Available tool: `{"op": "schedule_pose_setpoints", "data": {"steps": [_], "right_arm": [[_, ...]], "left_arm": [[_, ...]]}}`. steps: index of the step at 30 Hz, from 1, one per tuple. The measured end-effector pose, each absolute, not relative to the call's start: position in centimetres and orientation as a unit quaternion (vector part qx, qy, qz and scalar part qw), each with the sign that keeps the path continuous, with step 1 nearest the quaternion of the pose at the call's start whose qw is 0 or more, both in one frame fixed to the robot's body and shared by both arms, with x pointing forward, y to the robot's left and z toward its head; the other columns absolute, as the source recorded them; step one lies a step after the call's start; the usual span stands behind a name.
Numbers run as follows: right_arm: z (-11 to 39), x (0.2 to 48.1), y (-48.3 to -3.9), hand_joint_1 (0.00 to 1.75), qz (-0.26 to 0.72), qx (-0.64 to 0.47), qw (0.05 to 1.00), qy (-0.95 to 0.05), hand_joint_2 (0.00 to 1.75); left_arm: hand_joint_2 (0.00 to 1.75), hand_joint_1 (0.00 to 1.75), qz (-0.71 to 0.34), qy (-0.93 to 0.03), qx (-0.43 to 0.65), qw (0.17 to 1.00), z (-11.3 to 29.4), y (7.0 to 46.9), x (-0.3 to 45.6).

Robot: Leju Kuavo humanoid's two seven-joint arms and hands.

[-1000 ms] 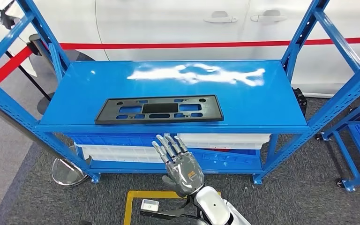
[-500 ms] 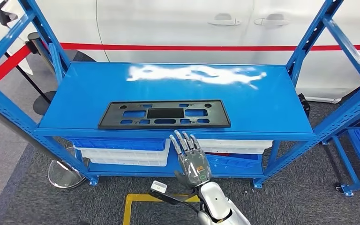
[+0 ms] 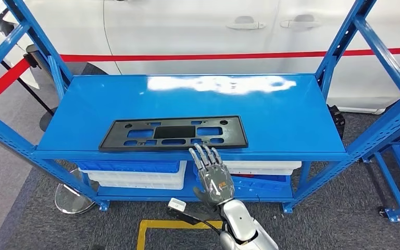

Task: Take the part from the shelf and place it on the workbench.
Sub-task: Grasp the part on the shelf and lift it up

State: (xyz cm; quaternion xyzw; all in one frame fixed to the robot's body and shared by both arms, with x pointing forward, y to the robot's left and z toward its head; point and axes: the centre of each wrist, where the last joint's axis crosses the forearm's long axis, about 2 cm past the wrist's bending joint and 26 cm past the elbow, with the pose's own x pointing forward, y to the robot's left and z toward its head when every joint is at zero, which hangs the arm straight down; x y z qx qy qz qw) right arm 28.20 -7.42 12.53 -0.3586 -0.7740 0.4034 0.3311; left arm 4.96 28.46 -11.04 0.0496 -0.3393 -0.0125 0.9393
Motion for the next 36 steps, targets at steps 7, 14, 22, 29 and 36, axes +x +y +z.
{"op": "schedule_pose_setpoints", "data": {"steps": [7, 14, 22, 29, 36], "right_arm": [[12.8, 28.2, -7.2, 0.0, 0.4, -0.354, 0.33, -0.778, 1.75], [13.2, 28.4, -6.9, 0.0, 0.396, -0.354, 0.328, -0.782, 1.75], [13.7, 28.7, -6.8, 0.0, 0.397, -0.352, 0.324, -0.784, 1.75], [15.8, 29.5, -5.6, 0.0, 0.391, -0.342, 0.307, -0.797, 1.75], [17.0, 29.8, -4.1, 0.0, 0.4, -0.327, 0.294, -0.804, 1.75]], "left_arm": [[0.0, 0.0, -0.015, -0.336, 0.049, 0.941, -11.1, 28.4, 4.7], [0.0, 0.0, -0.013, -0.336, 0.048, 0.941, -11.1, 28.3, 4.8], [0.0, 0.0, -0.016, -0.334, 0.046, 0.941, -11.1, 28.2, 4.7], [0.0, 0.0, -0.023, -0.336, 0.039, 0.941, -11.0, 27.9, 5.0], [0.0, 0.0, -0.027, -0.335, 0.034, 0.941, -11.0, 27.7, 5.0]]}}
